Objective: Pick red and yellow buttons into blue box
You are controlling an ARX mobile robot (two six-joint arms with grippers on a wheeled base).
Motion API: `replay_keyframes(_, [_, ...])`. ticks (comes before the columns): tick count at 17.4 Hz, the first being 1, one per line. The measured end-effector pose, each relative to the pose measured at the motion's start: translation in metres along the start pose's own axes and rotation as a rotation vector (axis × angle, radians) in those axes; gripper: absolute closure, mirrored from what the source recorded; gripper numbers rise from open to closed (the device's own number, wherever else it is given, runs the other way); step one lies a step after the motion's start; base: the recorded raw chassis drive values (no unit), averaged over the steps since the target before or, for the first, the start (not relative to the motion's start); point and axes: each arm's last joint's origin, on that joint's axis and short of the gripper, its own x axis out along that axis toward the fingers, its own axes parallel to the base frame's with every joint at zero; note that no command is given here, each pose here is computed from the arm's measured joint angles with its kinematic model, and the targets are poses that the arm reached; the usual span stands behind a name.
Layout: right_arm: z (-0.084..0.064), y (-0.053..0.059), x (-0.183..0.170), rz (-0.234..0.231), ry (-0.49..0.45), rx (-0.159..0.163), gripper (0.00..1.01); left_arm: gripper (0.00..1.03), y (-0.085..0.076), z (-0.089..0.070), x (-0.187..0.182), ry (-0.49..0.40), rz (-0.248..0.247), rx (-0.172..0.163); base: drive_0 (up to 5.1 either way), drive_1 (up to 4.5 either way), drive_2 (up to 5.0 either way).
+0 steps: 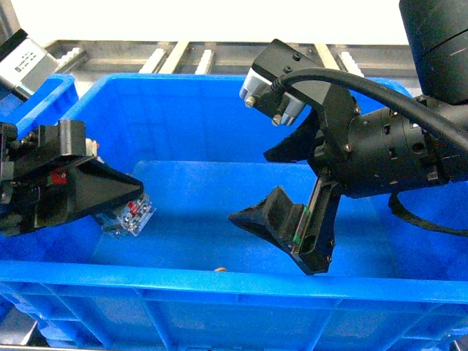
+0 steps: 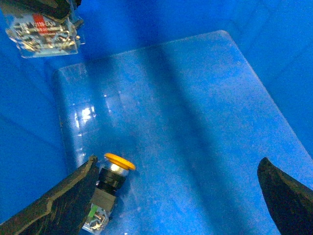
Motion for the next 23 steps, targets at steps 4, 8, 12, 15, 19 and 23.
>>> replay_keyframes(4, [0.000,0.000,0.000,0.000,0.000,0.000,0.03,0.30,-0.001,0.001,-0.001,-0.008,-0.002,-0.004,0.0,0.00,0.0])
replay_keyframes(8, [0.000,0.000,0.000,0.000,0.000,0.000,0.03,0.05,-0.002,0.001,-0.001,-0.009,-0.007,0.000,0.0,0.00,0.0])
replay_keyframes(12, [-0.008,0.008,0.006,-0.418,-0.044,0.026,0.16,0.19,-0.001,-0.004,0.004,-0.321,0.171,0.192,0.0,0.00,0.0])
replay_keyframes(15, [-0.053,0.031,-0.052,-1.012,-0.168,0.380,0.46,0.47,0.014,-0.031,-0.034,-0.615,0.471,0.299,0.0,0.00,0.0])
replay_keyframes(19, [-0.063,0.059,-0.113,-1.092,-0.340,0.483,0.90,0.91,0.017,-0.058,-0.057,-0.621,0.463,0.342,0.0,0.00,0.0])
replay_keyframes(23, [-0.084,0.092,-0.155,-1.105,-0.329,0.505,0.99,1.01,0.021,-0.072,-0.092,-0.659,0.479,0.339,0.0,0.00,0.0])
